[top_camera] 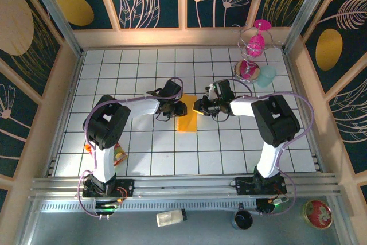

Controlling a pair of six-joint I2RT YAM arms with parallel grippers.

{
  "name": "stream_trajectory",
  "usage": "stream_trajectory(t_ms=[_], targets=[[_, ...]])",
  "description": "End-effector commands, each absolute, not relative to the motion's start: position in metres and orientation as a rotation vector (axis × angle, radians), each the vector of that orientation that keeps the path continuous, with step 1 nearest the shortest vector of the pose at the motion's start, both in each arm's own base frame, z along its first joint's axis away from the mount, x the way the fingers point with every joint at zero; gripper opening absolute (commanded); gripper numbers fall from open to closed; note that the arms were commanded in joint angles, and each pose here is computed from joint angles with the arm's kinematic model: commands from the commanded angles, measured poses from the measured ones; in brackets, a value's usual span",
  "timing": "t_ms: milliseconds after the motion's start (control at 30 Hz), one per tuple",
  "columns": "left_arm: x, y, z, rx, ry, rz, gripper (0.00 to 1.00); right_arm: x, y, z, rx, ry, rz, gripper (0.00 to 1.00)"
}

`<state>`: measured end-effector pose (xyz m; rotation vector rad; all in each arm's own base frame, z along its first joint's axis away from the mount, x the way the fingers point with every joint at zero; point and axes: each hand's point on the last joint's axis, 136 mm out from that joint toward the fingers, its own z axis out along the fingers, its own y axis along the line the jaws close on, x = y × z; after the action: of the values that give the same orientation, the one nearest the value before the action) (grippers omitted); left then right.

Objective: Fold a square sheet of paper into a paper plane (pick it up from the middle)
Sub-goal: Hold the square sheet of paper at the center of the table.

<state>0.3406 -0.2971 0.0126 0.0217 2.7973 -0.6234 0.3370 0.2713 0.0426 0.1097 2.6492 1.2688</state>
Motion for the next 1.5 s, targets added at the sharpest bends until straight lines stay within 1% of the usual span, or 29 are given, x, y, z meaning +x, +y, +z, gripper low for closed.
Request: stream_trajectory(t_ms=[0,433,767,833,933,1100,1200,1300,1400,1467], targets=[[0.311,-0.279,-0.046,0.052,2.960,-0.490,0.37,0.342,0.280,0.045,0.054,2.633,1.288,0.20],[0.308,-0.276,-0.055,0.059,2.983,-0.463,0.38,0.333,0.286,0.028,0.026,2.694,1.280,0.17],[0.311,-0.274,-0.051,0.043,2.965,-0.452,0.37,0.304,0.251,-0.034,0.115,2.931,1.009,0.11],[0.316,-0.275,-0.042,0.035,2.941,-0.456,0.37,0.295,0.243,-0.046,0.135,2.983,0.949,0.10],[0.330,-0.282,-0.012,0.010,2.868,-0.486,0.37,0.286,0.233,-0.061,0.156,3.048,0.865,0.08],[0.361,-0.283,0.060,-0.080,2.676,-0.516,0.38,0.276,0.218,-0.079,0.176,3.121,0.735,0.05],[0.370,-0.282,0.093,-0.109,2.594,-0.547,0.38,0.273,0.212,-0.087,0.186,3.146,0.676,0.04],[0.370,-0.292,0.111,-0.089,2.562,-0.634,0.38,0.272,0.207,-0.092,0.196,3.159,0.630,0.03],[0.359,-0.317,0.114,-0.020,2.581,-0.820,0.32,0.271,0.205,-0.095,0.208,3.164,0.601,0.03],[0.352,-0.329,0.107,-0.006,2.606,-0.922,0.26,0.270,0.204,-0.096,0.214,3.167,0.593,0.02]])
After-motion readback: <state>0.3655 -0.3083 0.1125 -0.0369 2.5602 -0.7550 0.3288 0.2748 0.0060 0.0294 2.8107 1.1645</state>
